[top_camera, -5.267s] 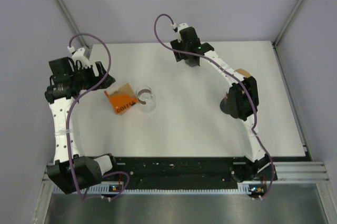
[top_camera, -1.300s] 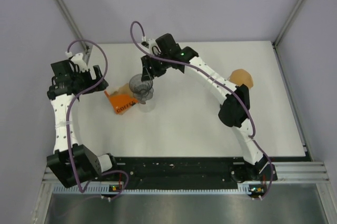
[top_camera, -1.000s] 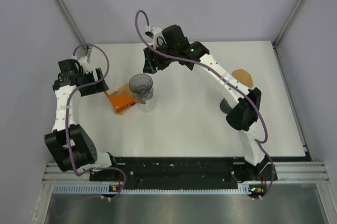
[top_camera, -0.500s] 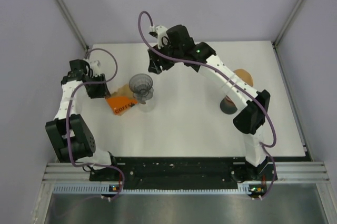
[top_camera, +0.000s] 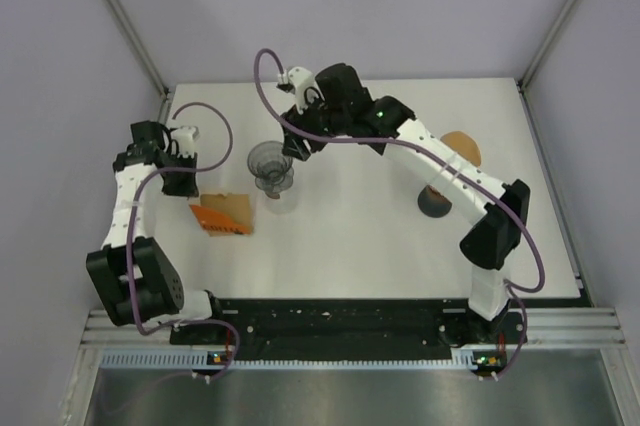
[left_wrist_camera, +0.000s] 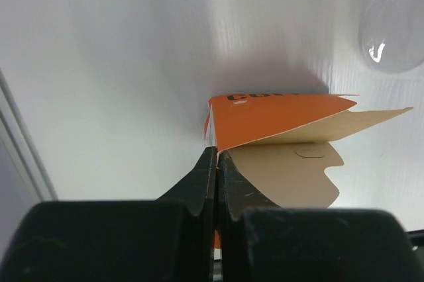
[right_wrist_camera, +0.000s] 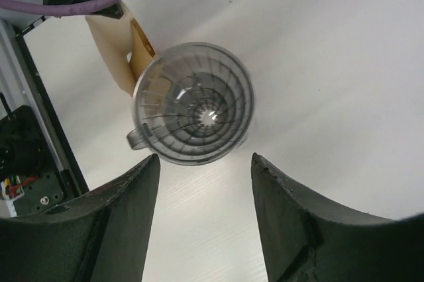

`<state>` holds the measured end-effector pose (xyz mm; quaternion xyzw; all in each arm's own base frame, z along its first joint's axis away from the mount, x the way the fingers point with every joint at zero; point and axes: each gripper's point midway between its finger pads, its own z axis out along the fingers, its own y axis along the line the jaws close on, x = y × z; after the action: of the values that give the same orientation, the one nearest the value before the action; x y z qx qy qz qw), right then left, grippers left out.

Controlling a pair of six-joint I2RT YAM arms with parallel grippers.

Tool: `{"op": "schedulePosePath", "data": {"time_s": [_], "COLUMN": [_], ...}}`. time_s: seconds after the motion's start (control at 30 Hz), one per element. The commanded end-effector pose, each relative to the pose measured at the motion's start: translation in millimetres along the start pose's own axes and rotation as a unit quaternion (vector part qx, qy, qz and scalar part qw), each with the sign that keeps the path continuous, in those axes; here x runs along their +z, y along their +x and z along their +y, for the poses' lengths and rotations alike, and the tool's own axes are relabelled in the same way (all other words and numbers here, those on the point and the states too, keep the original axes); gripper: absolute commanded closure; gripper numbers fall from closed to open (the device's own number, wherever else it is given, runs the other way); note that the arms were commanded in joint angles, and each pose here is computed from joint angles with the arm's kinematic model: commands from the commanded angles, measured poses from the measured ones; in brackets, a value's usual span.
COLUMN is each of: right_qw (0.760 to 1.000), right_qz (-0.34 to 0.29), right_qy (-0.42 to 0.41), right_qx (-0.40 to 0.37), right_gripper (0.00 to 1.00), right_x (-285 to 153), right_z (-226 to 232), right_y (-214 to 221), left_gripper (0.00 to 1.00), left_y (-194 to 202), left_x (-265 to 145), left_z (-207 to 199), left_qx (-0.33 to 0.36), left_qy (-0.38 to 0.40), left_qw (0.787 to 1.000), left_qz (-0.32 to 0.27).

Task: Place the coffee filter in the dripper
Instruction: Pick up the coffee filter holder from the center of the board.

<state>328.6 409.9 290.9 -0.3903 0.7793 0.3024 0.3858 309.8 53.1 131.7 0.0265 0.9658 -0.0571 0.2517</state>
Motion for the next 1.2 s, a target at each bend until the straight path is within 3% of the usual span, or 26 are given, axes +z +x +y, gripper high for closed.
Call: {"op": "schedulePosePath", "data": {"time_s": [0.0, 0.23, 0.33, 0.47, 0.57, 0.77, 0.87, 1.07, 1.17], "right_qw": [0.988, 0.959, 0.947, 0.95, 0.956, 0.96, 0.967, 0.975, 0.978], "right_qz": [-0.085, -0.174, -0.224, -0.266, -0.265, -0.227, -0.212, -0.189, -0.175], "right_qy": [-0.061, -0.148, -0.149, -0.104, -0.111, -0.134, -0.122, -0.105, -0.105], "right_qx": [-0.114, -0.169, -0.174, -0.123, -0.066, -0.098, -0.07, -0.046, -0.041], "right_gripper": [0.43, 0.48, 0.5, 0.59, 0.59, 0.46, 0.43, 0.44, 0.55], "right_x": [-25.5, -37.8, -46.4, -43.8, -28.8, 13.5, 29.9, 49.5, 59.6], "right_z": [60.3, 116.8, 125.1, 113.3, 114.5, 152.1, 149.1, 142.6, 143.0], "right_y": [-32.9, -15.4, -6.3, 13.7, 35.2, 70.2, 75.6, 81.2, 86.8], "left_gripper": [1.0, 1.0, 1.0, 1.0, 1.0, 1.0, 1.0, 1.0, 1.0], "left_y": [12.6, 21.0, 26.6, 33.5, 39.0, 44.4, 47.5, 47.0, 46.7], "left_x": [-27.5, -43.0, -49.2, -56.5, -61.2, -69.0, -72.4, -76.5, -77.1], "left_z": [-2.1, -36.0, -48.0, -53.1, -59.8, -71.7, -73.4, -76.7, -77.2], "left_qx": [0.091, 0.124, 0.128, 0.11, 0.103, 0.092, 0.095, 0.095, 0.094], "left_qy": [-0.012, 0.05, 0.075, 0.081, 0.091, 0.112, 0.113, 0.119, 0.121], "left_qw": [0.995, 0.988, 0.985, 0.988, 0.988, 0.986, 0.986, 0.985, 0.985], "left_qz": [-0.023, -0.078, -0.083, -0.07, -0.073, -0.077, -0.075, -0.077, -0.077]}}
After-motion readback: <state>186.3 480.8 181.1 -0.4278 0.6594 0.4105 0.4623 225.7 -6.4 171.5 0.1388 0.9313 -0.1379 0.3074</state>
